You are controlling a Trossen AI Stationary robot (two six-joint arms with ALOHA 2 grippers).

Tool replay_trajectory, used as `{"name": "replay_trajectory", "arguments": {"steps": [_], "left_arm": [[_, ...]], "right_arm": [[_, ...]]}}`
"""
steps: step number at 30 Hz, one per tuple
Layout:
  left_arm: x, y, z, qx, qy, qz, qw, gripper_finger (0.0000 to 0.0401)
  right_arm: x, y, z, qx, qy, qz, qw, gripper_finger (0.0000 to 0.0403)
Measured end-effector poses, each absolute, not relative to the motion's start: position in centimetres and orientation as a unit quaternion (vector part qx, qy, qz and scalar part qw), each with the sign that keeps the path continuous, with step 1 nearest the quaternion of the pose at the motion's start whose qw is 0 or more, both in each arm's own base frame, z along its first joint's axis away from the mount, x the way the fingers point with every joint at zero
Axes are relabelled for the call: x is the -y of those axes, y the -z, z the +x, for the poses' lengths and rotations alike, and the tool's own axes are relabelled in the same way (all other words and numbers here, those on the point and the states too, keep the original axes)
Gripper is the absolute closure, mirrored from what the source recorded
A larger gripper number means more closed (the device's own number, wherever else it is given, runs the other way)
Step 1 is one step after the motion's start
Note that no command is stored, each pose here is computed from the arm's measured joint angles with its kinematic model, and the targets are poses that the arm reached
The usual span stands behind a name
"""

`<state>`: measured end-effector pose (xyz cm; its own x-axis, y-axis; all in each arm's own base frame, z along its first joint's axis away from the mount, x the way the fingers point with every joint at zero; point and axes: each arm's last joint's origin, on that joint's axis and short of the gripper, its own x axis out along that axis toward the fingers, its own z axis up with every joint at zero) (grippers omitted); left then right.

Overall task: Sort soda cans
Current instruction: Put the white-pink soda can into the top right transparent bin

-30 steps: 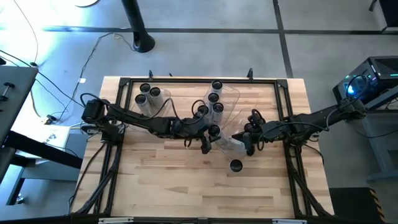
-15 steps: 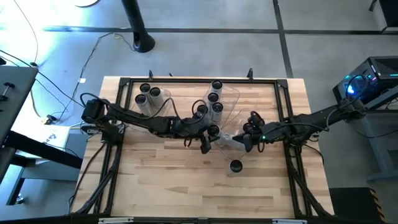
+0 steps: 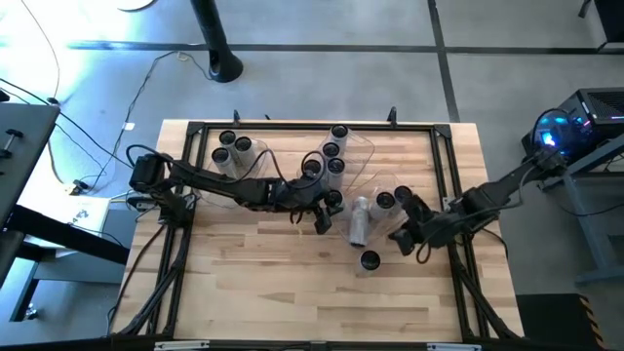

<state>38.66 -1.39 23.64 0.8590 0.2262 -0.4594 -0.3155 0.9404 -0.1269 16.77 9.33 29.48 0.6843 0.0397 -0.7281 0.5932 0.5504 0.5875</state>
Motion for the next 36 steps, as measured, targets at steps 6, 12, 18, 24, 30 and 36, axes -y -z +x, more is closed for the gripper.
{"name": "replay_trajectory", "arguments": {"steps": [6, 12, 18, 24, 30, 36], "left_arm": [[1.1, -23.6, 38.6, -0.228, -0.145, -0.096, 0.958, 0.0161], [1.1, -23.2, 38.4, -0.253, -0.144, -0.092, 0.952, 0.0161], [1.0, -21.2, 38.6, -0.291, -0.154, -0.084, 0.94, 0.0161], [1.1, -19.9, 39.6, -0.295, -0.157, -0.087, 0.939, 0.0161], [1.3, -19.9, 39.9, -0.29, -0.152, -0.089, 0.941, 0.0161], [1.4, -20.0, 40.0, -0.282, -0.145, -0.08, 0.945, 0.0161]], "right_arm": [[-10.5, -27.6, 18.2, -0.401, 0.191, 0.422, 0.791, 0.0403], [-10.8, -26.9, 18.7, -0.414, 0.197, 0.41, 0.788, 0.0403], [-10.4, -26.9, 19.1, -0.408, 0.202, 0.419, 0.785, 0.0403], [-10.2, -26.7, 20.3, -0.394, 0.194, 0.417, 0.796, 0.0403], [-9.7, -26.3, 21.4, -0.389, 0.193, 0.403, 0.806, 0.0403], [-8.6, -27.0, 21.9, -0.378, 0.195, 0.389, 0.817, 0.0403]]}}
